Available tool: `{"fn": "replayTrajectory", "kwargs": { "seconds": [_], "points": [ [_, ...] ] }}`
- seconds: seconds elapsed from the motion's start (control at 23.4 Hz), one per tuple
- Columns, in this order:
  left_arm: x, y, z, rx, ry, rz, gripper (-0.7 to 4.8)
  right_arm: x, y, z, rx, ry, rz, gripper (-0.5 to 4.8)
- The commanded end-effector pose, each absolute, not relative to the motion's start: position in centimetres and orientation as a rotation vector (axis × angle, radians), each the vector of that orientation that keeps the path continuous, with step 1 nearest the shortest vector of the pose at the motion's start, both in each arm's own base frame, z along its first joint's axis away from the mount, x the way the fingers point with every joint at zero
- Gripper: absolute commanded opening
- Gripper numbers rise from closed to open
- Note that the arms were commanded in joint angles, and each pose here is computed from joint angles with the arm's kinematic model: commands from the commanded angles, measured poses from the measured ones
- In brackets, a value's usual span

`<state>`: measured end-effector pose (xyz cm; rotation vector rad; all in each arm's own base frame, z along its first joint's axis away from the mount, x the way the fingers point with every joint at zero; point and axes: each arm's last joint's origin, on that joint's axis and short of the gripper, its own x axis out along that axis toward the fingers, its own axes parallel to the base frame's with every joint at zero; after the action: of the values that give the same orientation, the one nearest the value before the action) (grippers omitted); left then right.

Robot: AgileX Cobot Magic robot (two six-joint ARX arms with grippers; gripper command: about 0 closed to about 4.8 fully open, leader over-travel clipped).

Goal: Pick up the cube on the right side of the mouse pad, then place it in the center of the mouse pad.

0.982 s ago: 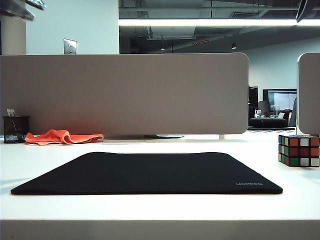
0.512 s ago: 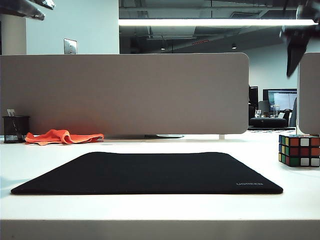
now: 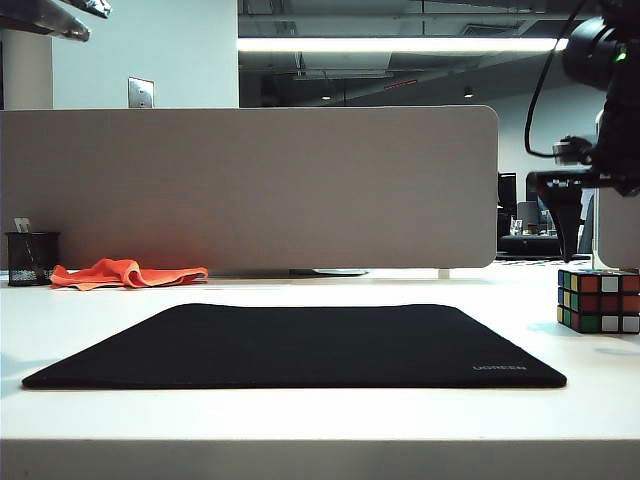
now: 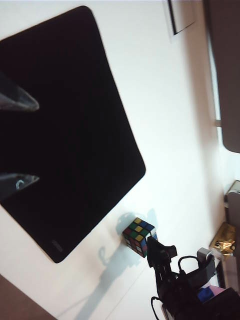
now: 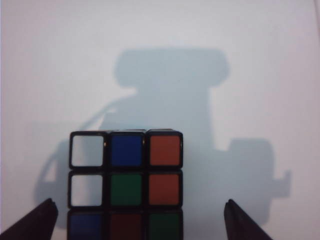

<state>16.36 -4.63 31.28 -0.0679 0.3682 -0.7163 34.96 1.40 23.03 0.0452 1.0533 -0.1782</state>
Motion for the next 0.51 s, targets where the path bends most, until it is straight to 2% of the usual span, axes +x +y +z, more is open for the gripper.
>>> {"fn": "replayTrajectory", "kwargs": {
  "seconds": [0.04,0.51],
  "points": [
    [16.3,-4.6,31.5,-0.064,0.358,-0.725,1.58,35.5,1.5,22.6,0.032,1.051,-0.184,4.79],
    [16.3,-4.6,31.5,-0.064,0.359,-0.724,1.57,36.3,1.6,21.1,0.037,1.065,-0.174,4.79]
  ]
}}
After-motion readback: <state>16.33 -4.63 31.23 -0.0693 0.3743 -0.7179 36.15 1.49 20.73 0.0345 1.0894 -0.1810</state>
